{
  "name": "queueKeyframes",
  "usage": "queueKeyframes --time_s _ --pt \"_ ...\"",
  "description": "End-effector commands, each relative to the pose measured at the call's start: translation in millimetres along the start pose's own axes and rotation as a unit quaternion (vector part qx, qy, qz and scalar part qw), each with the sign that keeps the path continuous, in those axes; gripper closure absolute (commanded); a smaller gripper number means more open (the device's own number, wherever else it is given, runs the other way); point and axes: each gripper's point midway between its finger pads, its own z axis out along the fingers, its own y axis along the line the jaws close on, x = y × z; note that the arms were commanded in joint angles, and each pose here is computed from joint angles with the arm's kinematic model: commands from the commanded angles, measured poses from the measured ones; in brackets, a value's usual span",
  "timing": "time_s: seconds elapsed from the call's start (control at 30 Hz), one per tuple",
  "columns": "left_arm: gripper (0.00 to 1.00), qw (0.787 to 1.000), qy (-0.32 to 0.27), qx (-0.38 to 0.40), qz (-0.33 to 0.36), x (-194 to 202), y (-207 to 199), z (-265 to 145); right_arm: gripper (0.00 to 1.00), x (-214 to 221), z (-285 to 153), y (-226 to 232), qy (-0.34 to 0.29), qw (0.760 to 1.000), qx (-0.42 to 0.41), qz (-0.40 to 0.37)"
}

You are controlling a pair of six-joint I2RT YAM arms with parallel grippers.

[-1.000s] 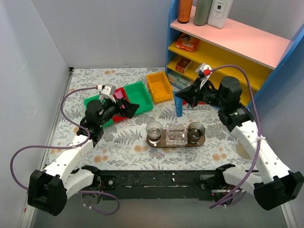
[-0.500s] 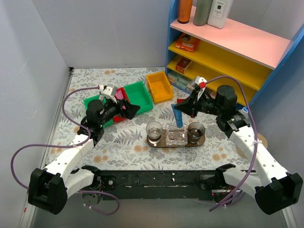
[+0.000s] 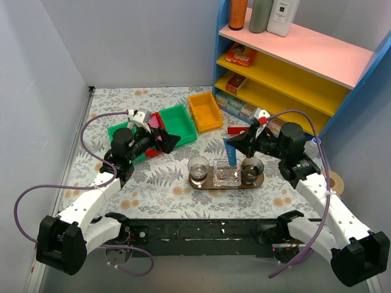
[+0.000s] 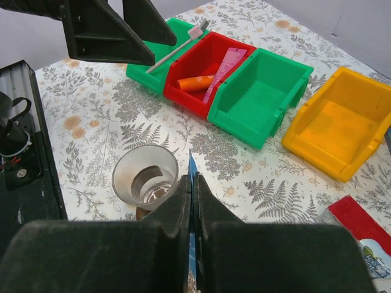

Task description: Prepare toiletry sets of a toothbrush and toothpaste on the tray

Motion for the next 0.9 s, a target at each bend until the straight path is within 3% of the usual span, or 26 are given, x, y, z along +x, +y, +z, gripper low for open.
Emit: queueKeyframes --time_s 0.0,0.87 --pt "0.02 1.000 -0.006 0.008 0.011 -8 -3 0 0.99 -18 -2 -1 -0.048 0.998 0.011 -0.047" --pt "0.02 1.000 0.000 0.014 0.014 -4 -4 1 0.99 -3 -1 -3 -0.071 0.997 0.016 -0.032"
